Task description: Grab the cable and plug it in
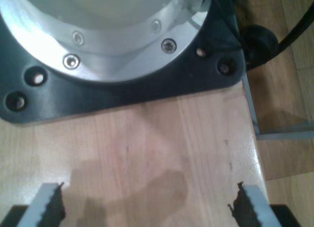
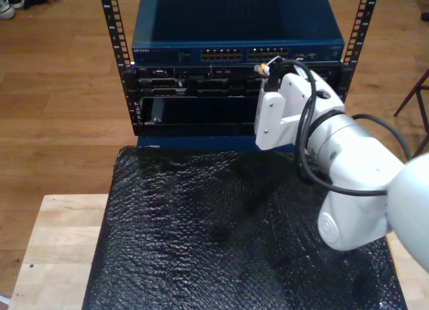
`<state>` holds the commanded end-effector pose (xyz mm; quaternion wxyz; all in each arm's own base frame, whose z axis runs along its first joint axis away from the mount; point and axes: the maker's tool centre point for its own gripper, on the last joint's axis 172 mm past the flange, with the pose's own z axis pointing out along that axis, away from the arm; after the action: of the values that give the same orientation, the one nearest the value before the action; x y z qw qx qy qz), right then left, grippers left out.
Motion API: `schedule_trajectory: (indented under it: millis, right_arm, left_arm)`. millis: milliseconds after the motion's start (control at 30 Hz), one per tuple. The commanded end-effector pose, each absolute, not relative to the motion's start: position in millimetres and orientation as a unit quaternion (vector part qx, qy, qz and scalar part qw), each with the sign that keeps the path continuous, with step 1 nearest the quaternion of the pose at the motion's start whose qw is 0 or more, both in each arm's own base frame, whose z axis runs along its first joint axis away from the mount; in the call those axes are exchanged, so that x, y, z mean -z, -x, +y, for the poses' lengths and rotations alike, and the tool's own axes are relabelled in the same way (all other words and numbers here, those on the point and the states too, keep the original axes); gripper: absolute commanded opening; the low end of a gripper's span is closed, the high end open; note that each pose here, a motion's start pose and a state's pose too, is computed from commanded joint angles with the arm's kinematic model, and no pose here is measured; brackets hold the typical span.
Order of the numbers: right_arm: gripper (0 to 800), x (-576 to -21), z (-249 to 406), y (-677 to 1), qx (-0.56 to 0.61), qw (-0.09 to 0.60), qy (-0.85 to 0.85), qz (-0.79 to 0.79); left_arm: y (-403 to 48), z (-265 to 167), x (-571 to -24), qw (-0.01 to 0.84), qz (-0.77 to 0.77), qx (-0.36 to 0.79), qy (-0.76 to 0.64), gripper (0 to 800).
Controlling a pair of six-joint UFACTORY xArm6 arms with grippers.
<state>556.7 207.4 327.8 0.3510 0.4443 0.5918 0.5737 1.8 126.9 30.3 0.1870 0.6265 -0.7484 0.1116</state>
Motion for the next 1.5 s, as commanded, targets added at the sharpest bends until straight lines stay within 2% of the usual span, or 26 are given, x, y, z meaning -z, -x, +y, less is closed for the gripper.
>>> schedule_trajectory:
  millis: [367, 1033, 1500]
  right_arm:
    - [0, -331, 203, -596, -0.587, 0.411, -0.436, 0.544]
    - [0, -326, 161, -591, -0.519, 0.525, -0.481, 0.473]
    - [0, -306, 152, -595, -0.499, 0.553, -0.524, 0.413]
  left_arm:
    - [-2, 127, -30, 0.187, -0.748, -0.112, -0.626, 800]
    - [-2, 127, -30, 0.187, -0.748, -0.112, -0.626, 800]
    - [-2, 127, -30, 0.187, -0.748, -0.112, -0.626, 800]
